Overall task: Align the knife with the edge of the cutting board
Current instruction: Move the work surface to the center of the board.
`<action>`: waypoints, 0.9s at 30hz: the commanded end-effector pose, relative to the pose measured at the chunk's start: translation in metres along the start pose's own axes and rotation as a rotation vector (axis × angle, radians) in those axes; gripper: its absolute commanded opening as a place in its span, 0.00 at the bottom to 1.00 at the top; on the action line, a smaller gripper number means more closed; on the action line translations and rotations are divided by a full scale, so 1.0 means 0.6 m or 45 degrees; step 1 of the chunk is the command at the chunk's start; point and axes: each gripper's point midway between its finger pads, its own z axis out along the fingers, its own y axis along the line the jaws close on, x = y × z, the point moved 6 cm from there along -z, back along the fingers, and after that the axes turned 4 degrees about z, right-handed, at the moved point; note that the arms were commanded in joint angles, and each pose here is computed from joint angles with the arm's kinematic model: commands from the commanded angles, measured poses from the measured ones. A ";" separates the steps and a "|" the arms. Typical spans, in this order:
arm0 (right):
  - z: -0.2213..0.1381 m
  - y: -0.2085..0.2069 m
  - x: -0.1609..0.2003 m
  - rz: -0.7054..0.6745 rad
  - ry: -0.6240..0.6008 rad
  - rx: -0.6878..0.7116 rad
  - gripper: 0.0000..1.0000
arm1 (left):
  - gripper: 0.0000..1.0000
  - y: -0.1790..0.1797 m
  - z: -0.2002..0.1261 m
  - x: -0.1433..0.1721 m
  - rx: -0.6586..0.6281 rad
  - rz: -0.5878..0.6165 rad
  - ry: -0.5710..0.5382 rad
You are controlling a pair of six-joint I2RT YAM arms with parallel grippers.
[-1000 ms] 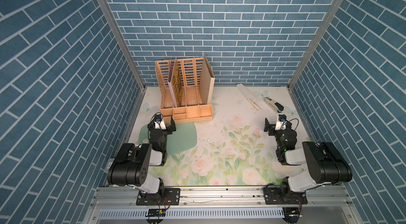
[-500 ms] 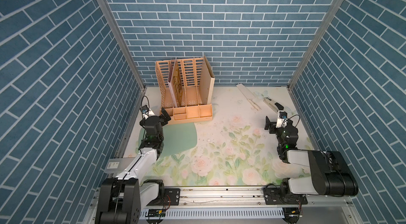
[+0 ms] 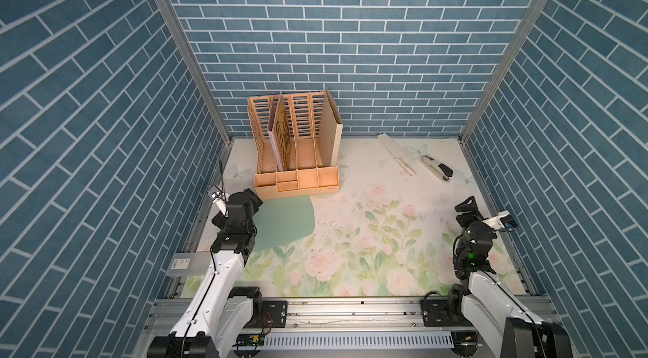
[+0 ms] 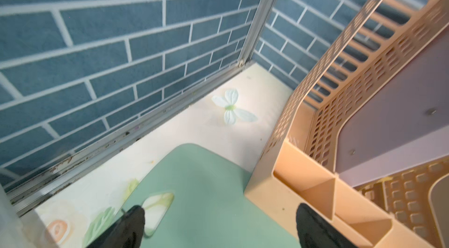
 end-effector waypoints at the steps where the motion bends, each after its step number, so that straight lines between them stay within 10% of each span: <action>1: 0.020 0.057 0.002 -0.045 0.192 -0.118 1.00 | 1.00 -0.001 0.004 0.031 -0.007 0.079 0.219; 11: 0.037 0.104 0.103 -0.193 0.816 -0.319 0.96 | 0.99 -0.013 0.029 0.085 0.068 0.110 0.417; 27: -0.105 0.222 0.298 -0.471 1.296 -0.676 0.91 | 1.00 -0.027 0.054 0.111 0.138 0.133 0.461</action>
